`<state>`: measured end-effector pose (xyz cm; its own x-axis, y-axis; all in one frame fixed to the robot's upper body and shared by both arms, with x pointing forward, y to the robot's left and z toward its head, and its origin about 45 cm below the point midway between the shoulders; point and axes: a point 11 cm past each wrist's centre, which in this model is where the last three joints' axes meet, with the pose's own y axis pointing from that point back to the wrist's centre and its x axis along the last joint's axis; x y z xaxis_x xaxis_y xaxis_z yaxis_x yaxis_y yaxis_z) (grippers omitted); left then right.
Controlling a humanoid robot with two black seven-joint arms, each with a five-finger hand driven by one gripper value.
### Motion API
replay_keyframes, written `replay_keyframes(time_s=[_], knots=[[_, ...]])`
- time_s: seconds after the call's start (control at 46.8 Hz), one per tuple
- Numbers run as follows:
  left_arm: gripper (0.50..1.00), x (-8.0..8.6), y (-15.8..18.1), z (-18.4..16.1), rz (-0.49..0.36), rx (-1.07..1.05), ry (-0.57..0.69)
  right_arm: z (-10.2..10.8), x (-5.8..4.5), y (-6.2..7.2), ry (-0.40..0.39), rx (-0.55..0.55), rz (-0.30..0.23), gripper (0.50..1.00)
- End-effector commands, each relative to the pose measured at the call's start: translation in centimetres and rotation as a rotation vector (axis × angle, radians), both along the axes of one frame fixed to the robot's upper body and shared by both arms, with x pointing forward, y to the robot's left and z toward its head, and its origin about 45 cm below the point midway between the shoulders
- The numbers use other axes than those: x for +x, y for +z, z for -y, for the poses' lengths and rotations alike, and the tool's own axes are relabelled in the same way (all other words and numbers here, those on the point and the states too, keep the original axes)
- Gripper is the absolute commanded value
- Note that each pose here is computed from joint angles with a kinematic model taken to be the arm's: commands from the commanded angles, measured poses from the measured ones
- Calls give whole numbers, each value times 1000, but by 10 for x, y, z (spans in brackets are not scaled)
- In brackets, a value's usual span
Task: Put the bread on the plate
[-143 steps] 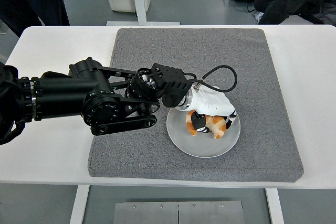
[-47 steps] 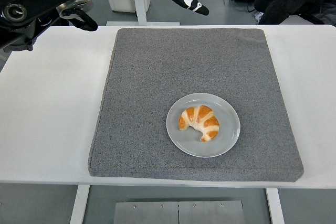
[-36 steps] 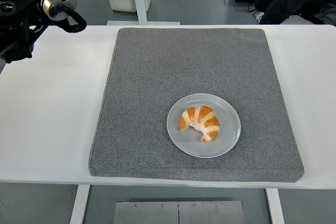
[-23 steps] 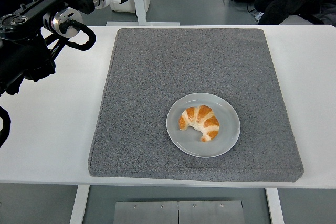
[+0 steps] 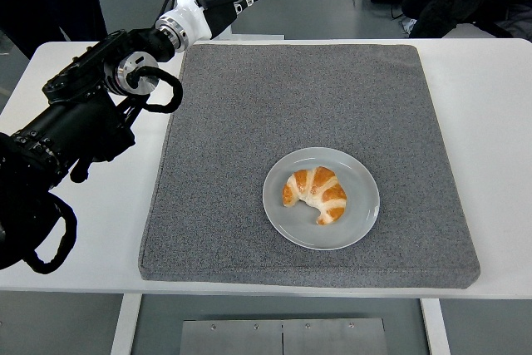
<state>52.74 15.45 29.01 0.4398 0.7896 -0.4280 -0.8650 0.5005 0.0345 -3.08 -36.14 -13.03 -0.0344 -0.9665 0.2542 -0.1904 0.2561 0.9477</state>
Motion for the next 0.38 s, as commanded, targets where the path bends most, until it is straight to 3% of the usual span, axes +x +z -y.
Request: replay_keyframes(time_s=[0.0,0.363], knots=[[1000,-3,-12,-5,-15,-11,17,-1,0,0,0,3,1,1000],[1000,-1,-22,-23,-44,-19,72,1,3,0,4,-3,4,1000]])
